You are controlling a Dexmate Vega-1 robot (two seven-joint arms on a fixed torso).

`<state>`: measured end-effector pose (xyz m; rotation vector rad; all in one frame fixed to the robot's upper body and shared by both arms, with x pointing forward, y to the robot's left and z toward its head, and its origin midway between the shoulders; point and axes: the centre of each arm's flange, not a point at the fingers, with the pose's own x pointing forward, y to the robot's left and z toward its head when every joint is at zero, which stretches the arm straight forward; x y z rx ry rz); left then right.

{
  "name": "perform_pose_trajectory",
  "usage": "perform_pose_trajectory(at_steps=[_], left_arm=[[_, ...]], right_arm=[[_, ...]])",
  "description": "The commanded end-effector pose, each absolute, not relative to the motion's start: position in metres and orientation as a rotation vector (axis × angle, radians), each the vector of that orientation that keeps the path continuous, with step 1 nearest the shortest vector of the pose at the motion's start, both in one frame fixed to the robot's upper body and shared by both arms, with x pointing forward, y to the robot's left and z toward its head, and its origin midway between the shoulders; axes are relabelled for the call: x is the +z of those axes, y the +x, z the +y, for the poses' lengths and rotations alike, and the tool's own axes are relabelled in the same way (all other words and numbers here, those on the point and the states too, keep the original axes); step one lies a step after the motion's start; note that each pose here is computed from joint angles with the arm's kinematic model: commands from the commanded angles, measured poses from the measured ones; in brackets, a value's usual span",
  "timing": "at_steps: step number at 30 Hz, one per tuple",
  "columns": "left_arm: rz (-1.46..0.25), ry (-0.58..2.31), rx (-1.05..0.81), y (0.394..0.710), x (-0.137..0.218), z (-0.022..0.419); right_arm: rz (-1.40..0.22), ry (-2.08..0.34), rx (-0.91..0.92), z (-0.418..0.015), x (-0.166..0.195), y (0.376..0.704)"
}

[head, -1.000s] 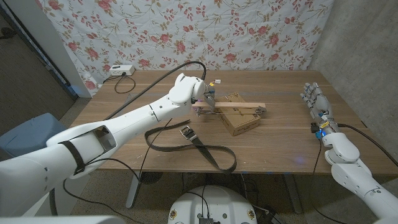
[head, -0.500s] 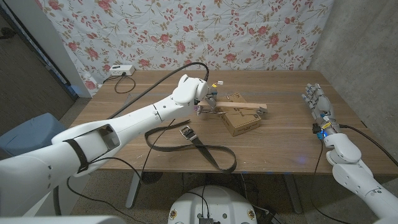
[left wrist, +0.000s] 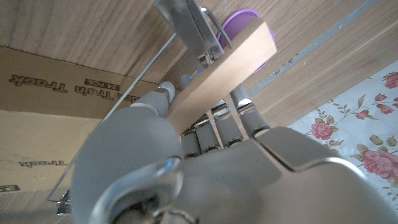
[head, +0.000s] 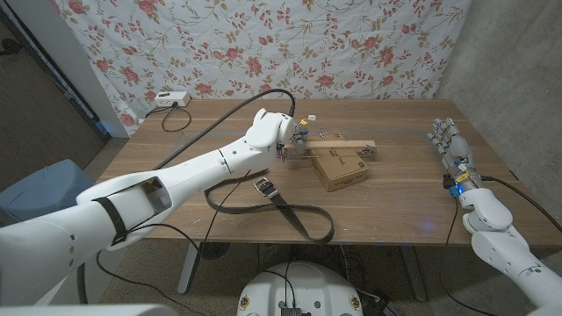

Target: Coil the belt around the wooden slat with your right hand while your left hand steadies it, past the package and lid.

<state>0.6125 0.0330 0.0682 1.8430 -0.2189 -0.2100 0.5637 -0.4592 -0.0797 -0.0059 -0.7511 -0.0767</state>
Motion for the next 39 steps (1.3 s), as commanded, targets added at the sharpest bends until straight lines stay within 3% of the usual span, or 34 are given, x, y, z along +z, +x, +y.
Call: perform_pose_trajectory(at_steps=[1,22,39], left_arm=[[-0.314,1.808,-0.104,0.602,0.063,0.033],[-0.646,1.812,0.298,0.571,0.063,0.047],[-0.798,1.739,0.436,0.551,0.069,0.065]], right_arm=[[-0.749,-0.008,-0.081,-0.462,-0.082,0.560],[-0.722,-0.083,-0.070,-0.448,-0.087,0.551],[-0.625,-0.333,0.004,-0.406,-0.072,0.550]])
